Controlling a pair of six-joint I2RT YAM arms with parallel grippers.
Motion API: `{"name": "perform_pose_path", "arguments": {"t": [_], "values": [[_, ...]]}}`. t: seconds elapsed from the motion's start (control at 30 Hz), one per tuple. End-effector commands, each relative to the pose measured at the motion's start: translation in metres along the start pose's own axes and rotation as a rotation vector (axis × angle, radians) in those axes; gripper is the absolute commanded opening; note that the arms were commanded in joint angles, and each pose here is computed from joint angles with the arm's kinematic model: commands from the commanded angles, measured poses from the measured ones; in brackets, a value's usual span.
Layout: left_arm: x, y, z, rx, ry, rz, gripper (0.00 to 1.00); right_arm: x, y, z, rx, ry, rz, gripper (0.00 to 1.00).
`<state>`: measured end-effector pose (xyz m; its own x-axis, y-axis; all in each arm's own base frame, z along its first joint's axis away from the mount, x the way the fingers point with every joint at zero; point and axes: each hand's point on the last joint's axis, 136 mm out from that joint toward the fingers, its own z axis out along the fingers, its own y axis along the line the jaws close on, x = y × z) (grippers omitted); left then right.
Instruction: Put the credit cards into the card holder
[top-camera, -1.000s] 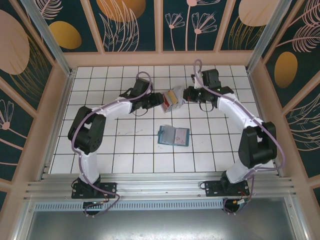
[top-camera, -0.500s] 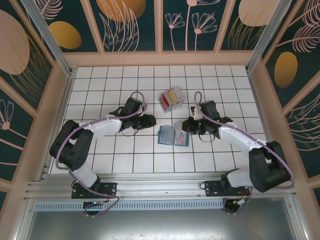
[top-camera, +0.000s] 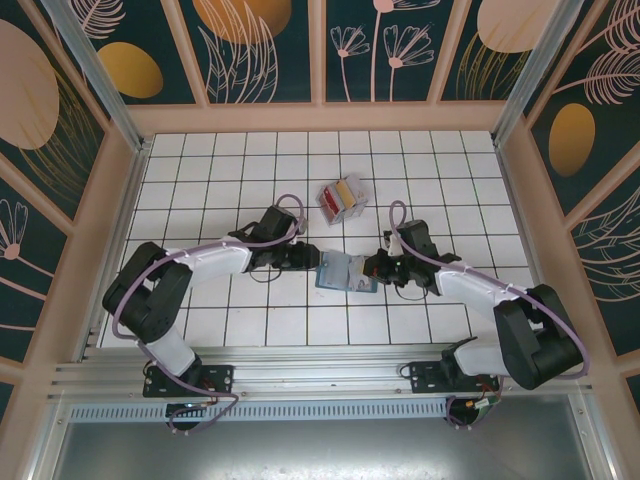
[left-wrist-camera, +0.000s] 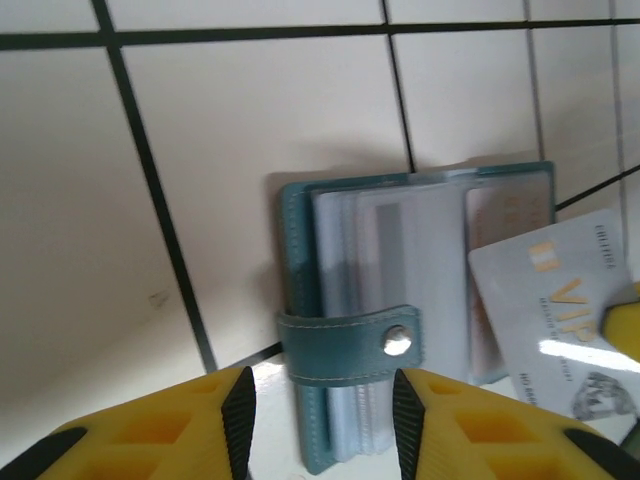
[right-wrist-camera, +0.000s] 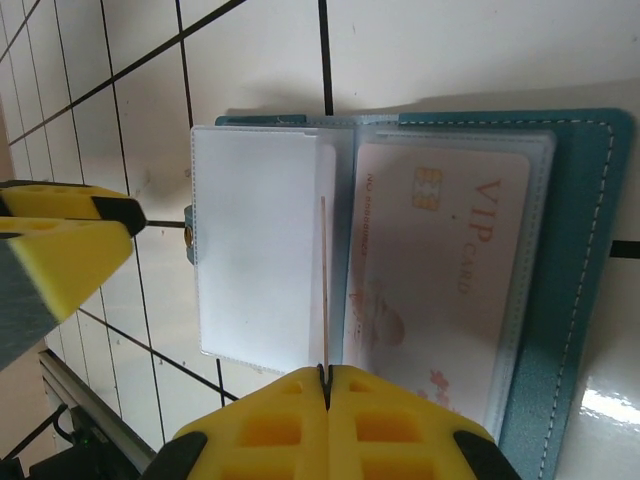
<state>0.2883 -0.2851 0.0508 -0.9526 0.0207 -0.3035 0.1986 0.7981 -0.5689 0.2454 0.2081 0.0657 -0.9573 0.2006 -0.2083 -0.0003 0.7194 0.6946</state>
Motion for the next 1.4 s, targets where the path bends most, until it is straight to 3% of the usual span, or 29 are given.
{"name": "perform_pose_path", "arguments": {"t": [0.0, 0.87, 1.37], "values": [[0.003, 0.006, 0.004, -0.04, 0.021, 0.015, 0.43, -0.006, 0.005, 0.002, -0.025, -0.034, -0.001, 0.0], [0.024, 0.015, 0.021, -0.053, 0.067, -0.021, 0.41, 0.002, -0.008, 0.016, 0.0, -0.01, 0.008, 0.01], [0.051, 0.036, 0.034, -0.176, 0.113, -0.018, 0.39, -0.002, -0.014, 0.025, 0.007, -0.058, 0.055, 0.01]]}}
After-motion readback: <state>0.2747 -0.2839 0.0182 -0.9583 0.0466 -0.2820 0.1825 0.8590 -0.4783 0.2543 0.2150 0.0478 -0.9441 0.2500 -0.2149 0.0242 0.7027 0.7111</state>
